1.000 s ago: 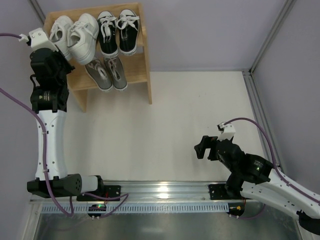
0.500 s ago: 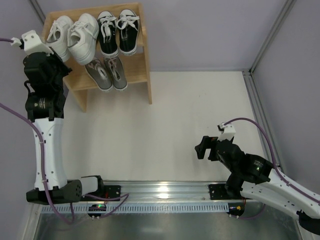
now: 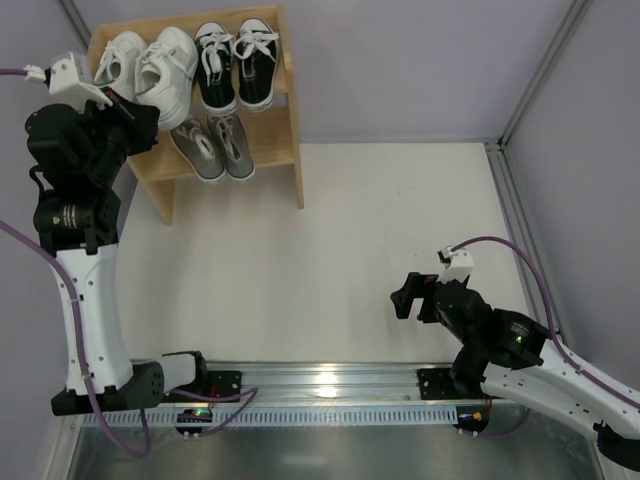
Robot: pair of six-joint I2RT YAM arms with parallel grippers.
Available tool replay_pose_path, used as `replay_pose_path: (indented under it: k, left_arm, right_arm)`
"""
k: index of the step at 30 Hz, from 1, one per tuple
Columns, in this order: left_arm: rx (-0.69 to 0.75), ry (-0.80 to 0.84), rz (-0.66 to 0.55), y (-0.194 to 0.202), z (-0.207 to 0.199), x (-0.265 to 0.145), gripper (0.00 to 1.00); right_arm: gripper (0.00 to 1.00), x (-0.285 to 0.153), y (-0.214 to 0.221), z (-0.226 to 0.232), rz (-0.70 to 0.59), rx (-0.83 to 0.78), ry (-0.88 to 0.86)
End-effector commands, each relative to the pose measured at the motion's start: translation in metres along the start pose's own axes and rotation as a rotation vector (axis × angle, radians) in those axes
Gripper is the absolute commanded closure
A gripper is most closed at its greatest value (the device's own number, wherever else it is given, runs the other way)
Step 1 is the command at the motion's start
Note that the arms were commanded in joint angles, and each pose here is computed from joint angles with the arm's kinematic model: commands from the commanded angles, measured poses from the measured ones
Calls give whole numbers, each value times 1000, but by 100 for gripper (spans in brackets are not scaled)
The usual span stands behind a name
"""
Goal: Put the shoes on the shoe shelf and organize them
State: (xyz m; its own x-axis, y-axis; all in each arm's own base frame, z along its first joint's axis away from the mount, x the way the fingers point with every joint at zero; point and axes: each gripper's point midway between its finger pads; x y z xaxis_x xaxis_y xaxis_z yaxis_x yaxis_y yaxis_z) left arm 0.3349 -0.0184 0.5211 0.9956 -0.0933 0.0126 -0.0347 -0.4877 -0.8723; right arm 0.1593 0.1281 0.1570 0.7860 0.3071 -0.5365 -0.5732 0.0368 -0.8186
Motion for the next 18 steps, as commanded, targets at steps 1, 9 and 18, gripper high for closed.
replay_pose_path:
  k: [1, 9, 18]
  left_arm:
    - [-42, 18, 86, 19, 3, 18, 100]
    - [-46, -10, 82, 20, 14, 43, 100]
    - [-7, -94, -101, -12, 31, 57, 100]
  right_arm:
    - [2, -7, -14, 2, -49, 42, -16]
    - [2, -5, -14, 2, -44, 29, -7]
    - [2, -7, -15, 0, -48, 33, 0]
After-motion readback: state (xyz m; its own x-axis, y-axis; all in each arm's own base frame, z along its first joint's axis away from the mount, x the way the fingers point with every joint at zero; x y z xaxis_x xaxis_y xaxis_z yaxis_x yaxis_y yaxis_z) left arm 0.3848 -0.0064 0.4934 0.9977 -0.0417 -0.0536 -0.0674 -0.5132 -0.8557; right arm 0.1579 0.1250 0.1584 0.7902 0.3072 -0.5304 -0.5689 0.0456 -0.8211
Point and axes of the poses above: each gripper's point midway between its finger pads, its own x axis out along the fingers, its own z axis along the line the jaws close on, y = z × x, and after that the axes turned 8 degrees about -x, right-handed
